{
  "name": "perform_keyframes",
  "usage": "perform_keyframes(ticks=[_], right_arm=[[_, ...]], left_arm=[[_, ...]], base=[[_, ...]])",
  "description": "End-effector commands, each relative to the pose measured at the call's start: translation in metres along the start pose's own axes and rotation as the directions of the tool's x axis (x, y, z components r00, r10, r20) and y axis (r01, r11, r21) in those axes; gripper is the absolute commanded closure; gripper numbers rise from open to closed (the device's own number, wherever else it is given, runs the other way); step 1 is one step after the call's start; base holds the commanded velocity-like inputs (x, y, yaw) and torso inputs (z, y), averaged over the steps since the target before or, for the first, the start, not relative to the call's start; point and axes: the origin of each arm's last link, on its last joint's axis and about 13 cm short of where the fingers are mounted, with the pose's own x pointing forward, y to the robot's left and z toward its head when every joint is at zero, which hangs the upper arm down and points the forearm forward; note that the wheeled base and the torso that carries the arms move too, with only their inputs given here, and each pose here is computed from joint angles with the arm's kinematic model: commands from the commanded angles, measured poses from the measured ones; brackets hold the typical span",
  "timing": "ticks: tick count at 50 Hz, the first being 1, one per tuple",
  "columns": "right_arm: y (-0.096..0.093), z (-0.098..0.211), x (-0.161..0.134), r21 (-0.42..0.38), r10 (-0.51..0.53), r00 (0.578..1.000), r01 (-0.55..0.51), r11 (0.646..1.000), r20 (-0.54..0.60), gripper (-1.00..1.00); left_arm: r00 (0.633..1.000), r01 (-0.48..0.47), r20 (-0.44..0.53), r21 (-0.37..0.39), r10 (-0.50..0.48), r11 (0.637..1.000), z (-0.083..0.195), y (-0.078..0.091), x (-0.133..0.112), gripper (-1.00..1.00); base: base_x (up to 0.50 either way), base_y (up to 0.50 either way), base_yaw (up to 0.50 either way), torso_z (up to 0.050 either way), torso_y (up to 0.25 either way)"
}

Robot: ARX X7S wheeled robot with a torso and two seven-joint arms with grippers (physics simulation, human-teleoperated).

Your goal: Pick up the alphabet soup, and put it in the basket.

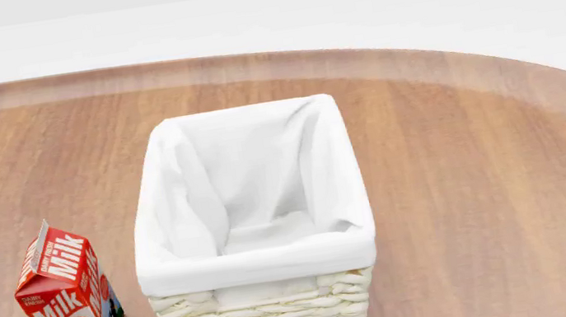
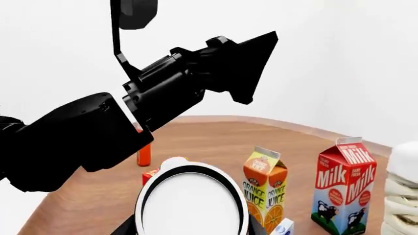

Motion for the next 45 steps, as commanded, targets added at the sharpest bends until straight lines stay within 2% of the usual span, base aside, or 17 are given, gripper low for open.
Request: perform_keyframes(ticks=[1,10,31,37,38,40,41,42,45], right_arm=[[-0.001,0.013,-0.001,-0.016,-0.017,0.997,0.019,1.000,0.078,1.00],[-0.001,0.034,0.000,0.003,-0.065,0.980,0.065,0.998,0.186,1.00],[-0.008,0.060,0.000,-0.031,-0.148,0.964,0.159,0.987,0.220,1.00],[-0.014,0.068,0.004,-0.034,-0.208,0.953,0.220,0.975,0.218,1.00],[-0.018,0.071,0.005,-0.033,-0.253,0.942,0.266,0.963,0.219,1.00],[-0.019,0.073,0.006,-0.052,-0.282,0.934,0.300,0.953,0.219,1.00],[-0.022,0.075,0.008,-0.017,-0.306,0.926,0.317,0.948,0.222,1.00],[-0.022,0.076,0.008,-0.024,-0.302,0.927,0.315,0.949,0.225,1.00],[-0.027,0.078,0.011,-0.033,-0.371,0.904,0.386,0.922,0.211,1.00]], left_arm=[[1.000,0.000,-0.001,0.000,0.000,1.000,0.000,0.000,0.000,-1.00],[1.000,0.000,-0.002,-0.001,0.000,1.000,-0.002,0.000,0.001,-1.00],[1.000,-0.008,-0.004,-0.004,0.008,1.000,-0.002,0.001,0.001,-1.00],[1.000,-0.016,-0.001,-0.004,0.016,1.000,0.000,0.002,0.002,-1.00],[1.000,-0.020,0.001,-0.005,0.020,1.000,0.000,0.003,0.002,-1.00],[1.000,-0.019,0.002,-0.004,0.019,1.000,0.000,0.002,0.001,-1.00],[1.000,-0.018,0.003,-0.004,0.018,1.000,0.000,0.002,0.001,-1.00],[1.000,-0.018,0.003,-0.004,0.018,1.000,0.000,0.002,0.001,-1.00],[1.000,-0.018,0.002,-0.004,0.018,1.000,0.000,0.002,0.001,-1.00]], base=[[0.00,0.00,0.00,0.000,0.000],[0.00,0.00,0.00,0.000,0.000],[0.00,0.00,0.00,0.000,0.000],[0.00,0.00,0.00,0.000,0.000],[0.00,0.00,0.00,0.000,0.000],[0.00,0.00,0.00,0.000,0.000],[0.00,0.00,0.00,0.000,0.000],[0.00,0.00,0.00,0.000,0.000],[0.00,0.00,0.00,0.000,0.003]])
